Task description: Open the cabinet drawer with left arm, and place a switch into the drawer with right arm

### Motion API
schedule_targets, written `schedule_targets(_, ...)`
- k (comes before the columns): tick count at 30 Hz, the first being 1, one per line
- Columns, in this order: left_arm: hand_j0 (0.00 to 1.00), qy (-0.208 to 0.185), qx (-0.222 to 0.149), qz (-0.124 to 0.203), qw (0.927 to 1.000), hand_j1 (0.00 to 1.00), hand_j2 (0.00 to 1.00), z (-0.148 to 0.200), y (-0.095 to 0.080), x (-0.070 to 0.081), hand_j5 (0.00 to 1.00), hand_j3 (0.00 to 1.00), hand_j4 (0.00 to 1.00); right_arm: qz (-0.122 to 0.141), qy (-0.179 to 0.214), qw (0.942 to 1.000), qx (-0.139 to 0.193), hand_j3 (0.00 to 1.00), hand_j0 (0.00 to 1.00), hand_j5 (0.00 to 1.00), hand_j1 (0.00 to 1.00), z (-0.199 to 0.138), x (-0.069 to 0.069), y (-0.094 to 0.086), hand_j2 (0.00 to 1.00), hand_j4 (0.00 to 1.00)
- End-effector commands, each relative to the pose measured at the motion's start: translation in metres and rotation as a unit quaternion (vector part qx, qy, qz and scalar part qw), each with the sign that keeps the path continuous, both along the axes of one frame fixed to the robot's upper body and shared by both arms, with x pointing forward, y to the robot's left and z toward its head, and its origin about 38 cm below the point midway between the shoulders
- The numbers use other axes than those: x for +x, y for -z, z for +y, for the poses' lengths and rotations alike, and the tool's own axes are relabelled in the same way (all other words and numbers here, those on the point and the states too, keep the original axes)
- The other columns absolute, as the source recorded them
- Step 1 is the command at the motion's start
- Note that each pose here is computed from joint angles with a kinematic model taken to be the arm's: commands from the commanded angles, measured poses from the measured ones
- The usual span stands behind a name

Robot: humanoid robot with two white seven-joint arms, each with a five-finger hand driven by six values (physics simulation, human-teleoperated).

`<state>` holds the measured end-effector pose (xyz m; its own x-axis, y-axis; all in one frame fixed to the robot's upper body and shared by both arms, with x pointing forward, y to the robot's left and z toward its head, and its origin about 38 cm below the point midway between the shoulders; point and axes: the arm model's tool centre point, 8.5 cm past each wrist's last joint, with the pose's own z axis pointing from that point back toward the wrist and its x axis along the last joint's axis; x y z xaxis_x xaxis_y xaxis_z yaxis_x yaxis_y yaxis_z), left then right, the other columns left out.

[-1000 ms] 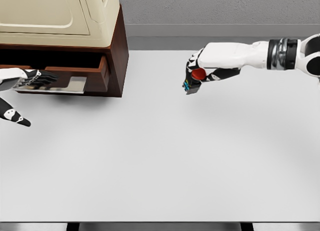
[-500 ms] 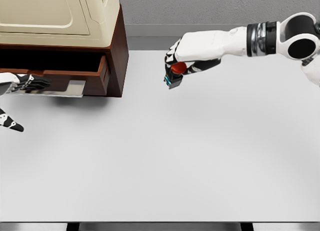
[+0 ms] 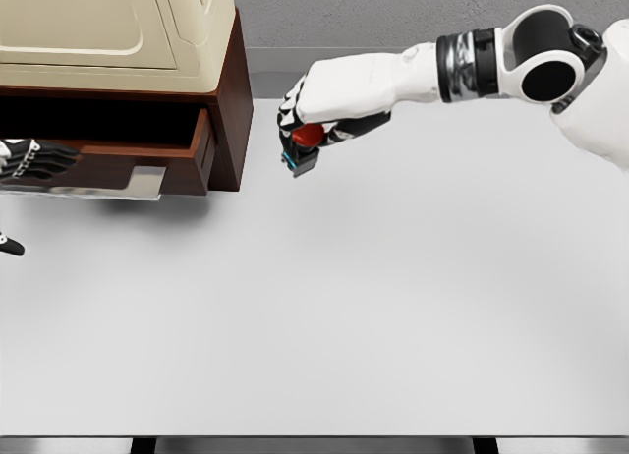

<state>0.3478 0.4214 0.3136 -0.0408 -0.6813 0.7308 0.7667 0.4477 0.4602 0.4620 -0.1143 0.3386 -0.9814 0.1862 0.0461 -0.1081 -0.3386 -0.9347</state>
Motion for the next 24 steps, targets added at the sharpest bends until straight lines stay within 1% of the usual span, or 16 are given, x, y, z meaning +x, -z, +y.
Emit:
schedule_targets(1, 1.0, -0.004, -0.006, -0.001, 1.0, 1.0, 1.0, 0.001, -0.004, -0.001, 1.0, 1.0, 1.0, 0.003, -0.007, 1.0, 0.005, 0.47, 0.47, 0.47, 0.47, 0.008, -0.002, -0.001, 0.47, 0.47)
schedule_targets(6, 1.0, -0.004, -0.011, -0.002, 0.9999, 1.0, 1.0, 0.001, -0.006, 0.0, 1.0, 1.0, 1.0, -0.008, -0.016, 0.9998, 0.009, 0.47, 0.47, 0.47, 0.47, 0.016, -0.003, -0.013, 0.47, 0.47)
schedule_targets(7, 1.0, -0.004, -0.011, -0.003, 0.9999, 1.0, 1.0, 0.001, -0.006, 0.0, 1.0, 1.0, 1.0, -0.008, -0.016, 0.9998, 0.009, 0.47, 0.47, 0.47, 0.47, 0.016, -0.003, -0.013, 0.47, 0.47)
schedule_targets(11, 1.0, -0.003, -0.022, -0.012, 0.9997, 1.0, 1.0, -0.001, -0.014, 0.001, 1.0, 1.0, 1.0, -0.014, -0.028, 0.9994, 0.012, 0.47, 0.47, 0.47, 0.47, 0.027, -0.005, -0.019, 0.47, 0.47)
schedule_targets(17, 1.0, -0.004, -0.034, -0.015, 0.9993, 1.0, 1.0, -0.001, -0.019, 0.002, 1.0, 1.0, 1.0, -0.023, -0.044, 0.9986, 0.016, 0.47, 0.47, 0.47, 0.47, 0.042, -0.009, -0.029, 0.47, 0.47)
schedule_targets(18, 1.0, 0.006, -0.039, -0.025, 0.9989, 1.0, 1.0, -0.003, -0.021, 0.001, 1.0, 1.0, 1.0, -0.023, -0.048, 0.9985, 0.018, 0.47, 0.47, 0.47, 0.47, 0.046, -0.01, -0.029, 0.47, 0.47)
schedule_targets(19, 1.0, 0.009, -0.041, -0.029, 0.9987, 1.0, 1.0, -0.004, -0.022, 0.001, 1.0, 1.0, 1.0, -0.025, -0.053, 0.9981, 0.02, 0.47, 0.47, 0.47, 0.47, 0.051, -0.011, -0.033, 0.47, 0.47)
schedule_targets(24, 1.0, 0.005, -0.036, -0.032, 0.9988, 1.0, 1.0, 0.0, -0.026, 0.0, 1.0, 1.0, 1.0, -0.029, -0.068, 0.997, 0.023, 0.47, 0.47, 0.47, 0.47, 0.067, -0.014, -0.038, 0.47, 0.47)
